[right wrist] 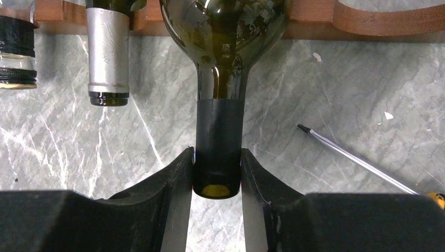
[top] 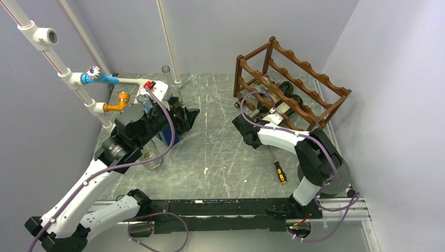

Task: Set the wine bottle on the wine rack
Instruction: Place the wine bottle in the wine rack.

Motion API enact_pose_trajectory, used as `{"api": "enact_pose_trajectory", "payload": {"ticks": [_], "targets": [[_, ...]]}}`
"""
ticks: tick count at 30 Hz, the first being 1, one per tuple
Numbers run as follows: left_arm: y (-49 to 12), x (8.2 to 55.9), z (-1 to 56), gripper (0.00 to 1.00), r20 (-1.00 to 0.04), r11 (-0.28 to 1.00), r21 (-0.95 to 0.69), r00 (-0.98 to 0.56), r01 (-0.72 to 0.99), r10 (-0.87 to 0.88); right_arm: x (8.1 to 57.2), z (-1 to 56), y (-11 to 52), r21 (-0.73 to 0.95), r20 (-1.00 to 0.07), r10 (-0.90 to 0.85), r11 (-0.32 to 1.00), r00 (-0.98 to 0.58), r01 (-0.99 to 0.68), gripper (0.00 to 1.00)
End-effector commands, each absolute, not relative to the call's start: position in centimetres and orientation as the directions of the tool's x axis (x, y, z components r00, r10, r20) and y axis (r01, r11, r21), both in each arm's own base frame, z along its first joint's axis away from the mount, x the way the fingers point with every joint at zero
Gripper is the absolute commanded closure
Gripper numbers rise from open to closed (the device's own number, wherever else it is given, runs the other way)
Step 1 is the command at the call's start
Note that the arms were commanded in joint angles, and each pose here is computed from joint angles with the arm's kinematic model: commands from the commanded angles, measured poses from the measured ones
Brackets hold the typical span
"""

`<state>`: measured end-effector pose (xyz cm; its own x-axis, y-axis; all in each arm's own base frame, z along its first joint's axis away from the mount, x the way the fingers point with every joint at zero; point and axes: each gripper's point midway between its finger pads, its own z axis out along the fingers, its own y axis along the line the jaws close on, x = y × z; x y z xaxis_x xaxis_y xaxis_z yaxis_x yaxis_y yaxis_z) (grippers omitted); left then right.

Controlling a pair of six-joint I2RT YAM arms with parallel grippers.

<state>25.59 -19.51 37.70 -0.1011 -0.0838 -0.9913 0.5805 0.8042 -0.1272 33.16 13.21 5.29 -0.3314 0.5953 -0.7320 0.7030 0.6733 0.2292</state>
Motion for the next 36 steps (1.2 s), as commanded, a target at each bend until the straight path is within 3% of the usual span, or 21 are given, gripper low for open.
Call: {"api": "enact_pose_trajectory", "payload": {"ticks": [1, 13, 30, 33, 36], "targets": [[-19.6, 25.0, 39.8, 0.0, -0.992, 0.788, -0.127, -0.055, 0.603, -0.117, 33.1, 5.2, 10.9, 0.172, -0.77, 0.554, 0.657, -0.316, 0.734, 1.0], [-19.7, 25.0, 39.8, 0.0, -0.992, 0.787, -0.126, -0.056, 0.604, -0.115, 34.5, 6.3, 8.8, 0.173, -0.803, 0.537, 0.627, -0.26, 0.759, 1.0], [-19.8, 25.1, 39.8, 0.01, -0.991, 0.786, -0.129, -0.059, 0.605, -0.117, 35.7, 6.3, 8.1, 0.103, -0.835, 0.463, 0.663, -0.298, 0.742, 1.0], [-19.8, 25.1, 39.8, 0.01, -0.991, 0.786, -0.129, -0.059, 0.605, -0.117, 36.0, 6.5, 8.5, 0.1, -0.83, 0.458, 0.685, -0.32, 0.722, 0.73], [-19.8, 25.1, 39.9, 0.0, -0.991, 0.786, -0.129, -0.058, 0.605, -0.118, 36.1, 6.4, 9.0, 0.098, -0.818, 0.461, 0.703, -0.345, 0.704, 0.58]]}}
